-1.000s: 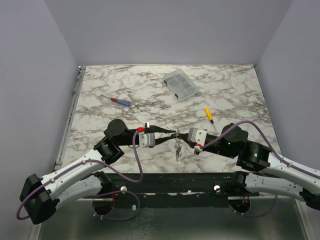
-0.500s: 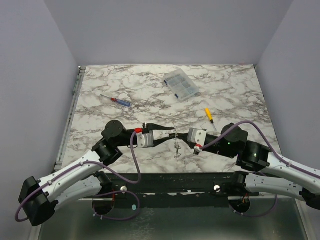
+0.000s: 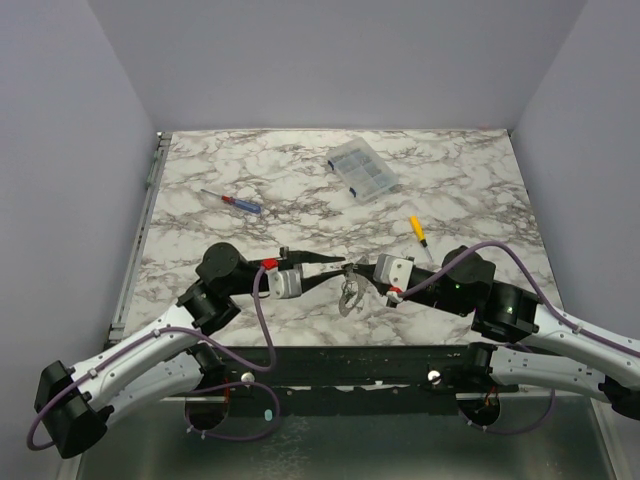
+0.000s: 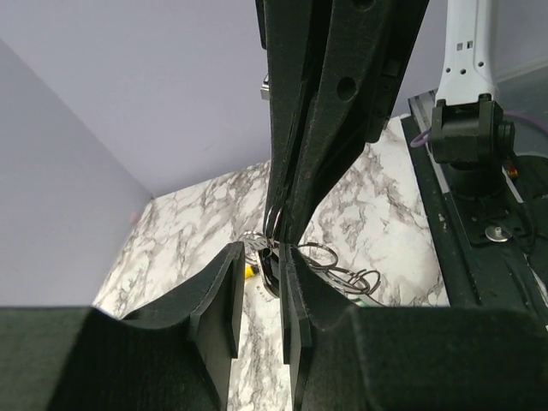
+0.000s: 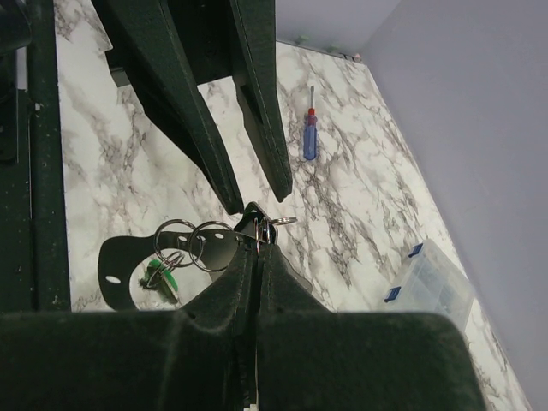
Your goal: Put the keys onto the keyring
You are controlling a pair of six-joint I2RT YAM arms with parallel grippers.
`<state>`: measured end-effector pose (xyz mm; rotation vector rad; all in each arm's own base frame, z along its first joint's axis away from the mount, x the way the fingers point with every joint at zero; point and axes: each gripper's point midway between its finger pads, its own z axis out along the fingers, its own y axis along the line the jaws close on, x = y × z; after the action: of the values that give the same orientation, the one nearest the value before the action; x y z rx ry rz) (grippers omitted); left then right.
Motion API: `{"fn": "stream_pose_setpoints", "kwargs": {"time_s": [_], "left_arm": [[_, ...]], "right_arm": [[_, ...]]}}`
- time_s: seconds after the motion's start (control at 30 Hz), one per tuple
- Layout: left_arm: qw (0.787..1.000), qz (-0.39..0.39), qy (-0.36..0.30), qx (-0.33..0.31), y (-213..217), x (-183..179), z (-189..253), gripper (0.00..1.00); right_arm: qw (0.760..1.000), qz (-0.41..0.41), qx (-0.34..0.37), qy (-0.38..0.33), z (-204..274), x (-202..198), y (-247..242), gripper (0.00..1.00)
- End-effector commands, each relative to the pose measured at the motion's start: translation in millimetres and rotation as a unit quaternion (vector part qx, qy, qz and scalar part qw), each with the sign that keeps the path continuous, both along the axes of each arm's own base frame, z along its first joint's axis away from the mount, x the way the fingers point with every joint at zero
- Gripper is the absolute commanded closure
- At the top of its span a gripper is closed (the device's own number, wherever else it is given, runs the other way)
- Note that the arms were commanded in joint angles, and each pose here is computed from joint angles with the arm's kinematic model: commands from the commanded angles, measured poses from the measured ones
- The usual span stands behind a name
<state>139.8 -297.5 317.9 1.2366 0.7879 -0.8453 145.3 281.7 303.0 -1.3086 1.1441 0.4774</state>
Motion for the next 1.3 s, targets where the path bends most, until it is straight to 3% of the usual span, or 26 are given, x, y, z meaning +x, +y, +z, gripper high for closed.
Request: {"fn": "stream_pose_setpoints", "kwargs": {"time_s": [0.0,0.47,0.77,0.87,0.97,1.1,1.2,1.27], "left_arm": [[1.0,-0.015,0.0,0.004,-3.3,-1.6,3.6,0.72],[1.0,-0.02,0.02,-0.009,-10.7,2.4,3.2,0.73],[0.999,-0.034,0.024,-0.004,-13.1,-0.9,0.4,0.81],[0.999,-0.04,0.026,-0.001,-14.2,-2.0,-1.3,0.8],[0.999,-0.047,0.027,0.001,-14.8,-4.5,-2.3,0.72],[0.998,-0.051,0.025,0.001,-14.7,-6.3,-2.0,0.72],[0.998,-0.056,0.025,0.004,-15.4,-7.5,-3.6,0.73],[0.998,-0.059,0.025,0.005,-15.8,-7.9,-4.2,0.81]], "right_arm": [[1.0,-0.008,0.018,-0.017,10.5,3.9,1.7,0.99],[1.0,-0.001,0.017,-0.014,6.7,2.5,4.5,0.99],[1.0,-0.001,0.017,-0.016,7.6,3.1,6.2,0.99],[1.0,0.0,0.015,-0.016,6.5,3.4,7.3,0.99],[1.0,0.0,0.012,-0.017,5.4,4.5,8.1,0.99],[1.0,0.0,0.011,-0.017,4.8,4.5,8.9,0.99],[1.0,0.002,0.013,-0.018,5.9,4.0,9.2,0.99],[1.0,0.006,0.015,-0.017,6.8,3.0,10.6,0.99]]}}
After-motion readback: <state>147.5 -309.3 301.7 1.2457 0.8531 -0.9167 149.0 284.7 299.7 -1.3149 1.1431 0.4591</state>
